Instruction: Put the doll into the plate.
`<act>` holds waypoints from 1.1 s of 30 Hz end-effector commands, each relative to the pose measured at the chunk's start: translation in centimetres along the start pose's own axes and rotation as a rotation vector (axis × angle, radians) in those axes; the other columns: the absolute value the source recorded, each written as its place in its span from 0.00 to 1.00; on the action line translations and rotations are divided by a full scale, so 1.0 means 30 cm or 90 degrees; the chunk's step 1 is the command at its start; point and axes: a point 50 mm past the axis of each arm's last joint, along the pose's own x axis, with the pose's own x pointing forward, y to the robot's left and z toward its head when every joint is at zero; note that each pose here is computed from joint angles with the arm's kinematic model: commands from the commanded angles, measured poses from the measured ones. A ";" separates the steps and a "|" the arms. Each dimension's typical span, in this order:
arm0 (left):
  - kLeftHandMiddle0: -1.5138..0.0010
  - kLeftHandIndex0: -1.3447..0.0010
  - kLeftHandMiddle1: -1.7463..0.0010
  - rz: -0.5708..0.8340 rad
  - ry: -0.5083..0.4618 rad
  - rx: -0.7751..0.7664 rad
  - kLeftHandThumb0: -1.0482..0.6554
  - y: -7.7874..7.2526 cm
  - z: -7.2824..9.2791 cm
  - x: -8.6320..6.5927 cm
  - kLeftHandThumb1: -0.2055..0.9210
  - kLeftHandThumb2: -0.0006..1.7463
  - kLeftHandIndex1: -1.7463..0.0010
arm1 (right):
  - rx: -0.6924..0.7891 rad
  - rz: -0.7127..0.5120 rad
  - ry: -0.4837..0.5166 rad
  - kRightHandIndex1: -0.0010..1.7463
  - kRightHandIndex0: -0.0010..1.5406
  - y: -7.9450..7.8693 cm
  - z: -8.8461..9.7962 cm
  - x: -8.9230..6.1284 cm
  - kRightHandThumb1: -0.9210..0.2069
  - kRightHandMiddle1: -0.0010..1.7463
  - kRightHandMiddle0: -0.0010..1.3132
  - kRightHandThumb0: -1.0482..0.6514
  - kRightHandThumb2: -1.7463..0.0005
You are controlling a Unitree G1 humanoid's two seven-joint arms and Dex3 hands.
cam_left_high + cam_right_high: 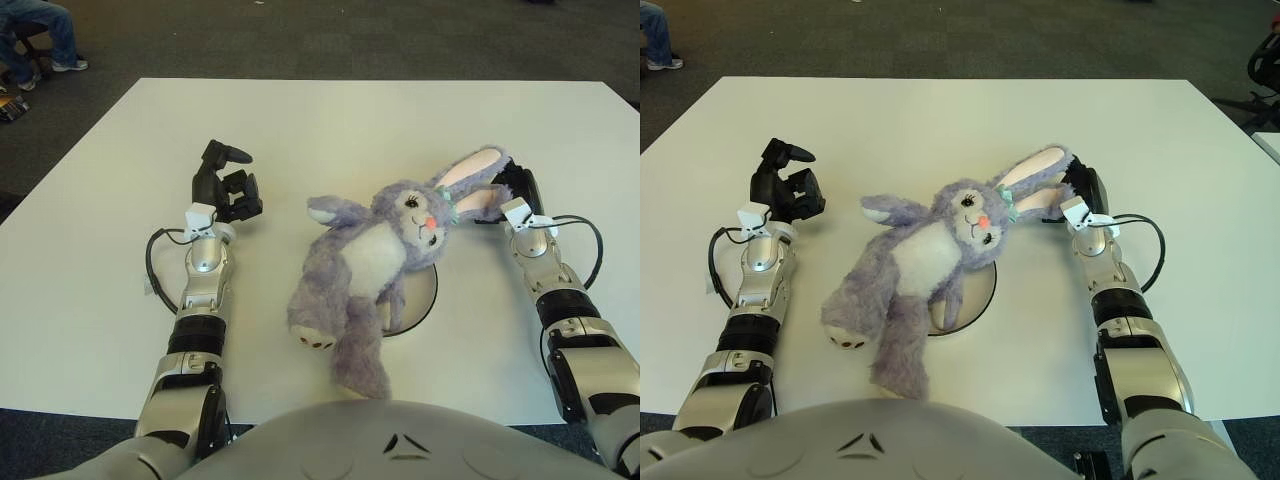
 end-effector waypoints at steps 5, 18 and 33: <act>0.20 0.62 0.00 0.009 0.115 -0.034 0.36 -0.001 -0.108 -0.110 0.58 0.66 0.00 | 0.037 -0.007 0.072 0.86 0.41 0.039 -0.042 -0.021 0.50 0.95 0.38 0.61 0.34; 0.24 0.63 0.00 -0.001 0.133 -0.045 0.36 -0.004 -0.116 -0.115 0.60 0.65 0.00 | 0.350 -0.037 0.153 0.93 0.43 0.079 -0.041 -0.014 0.58 1.00 0.34 0.61 0.24; 0.22 0.65 0.00 0.005 0.158 -0.057 0.37 -0.021 -0.128 -0.126 0.62 0.63 0.00 | 0.451 -0.049 0.187 1.00 0.39 0.087 -0.030 -0.017 0.57 0.95 0.37 0.61 0.24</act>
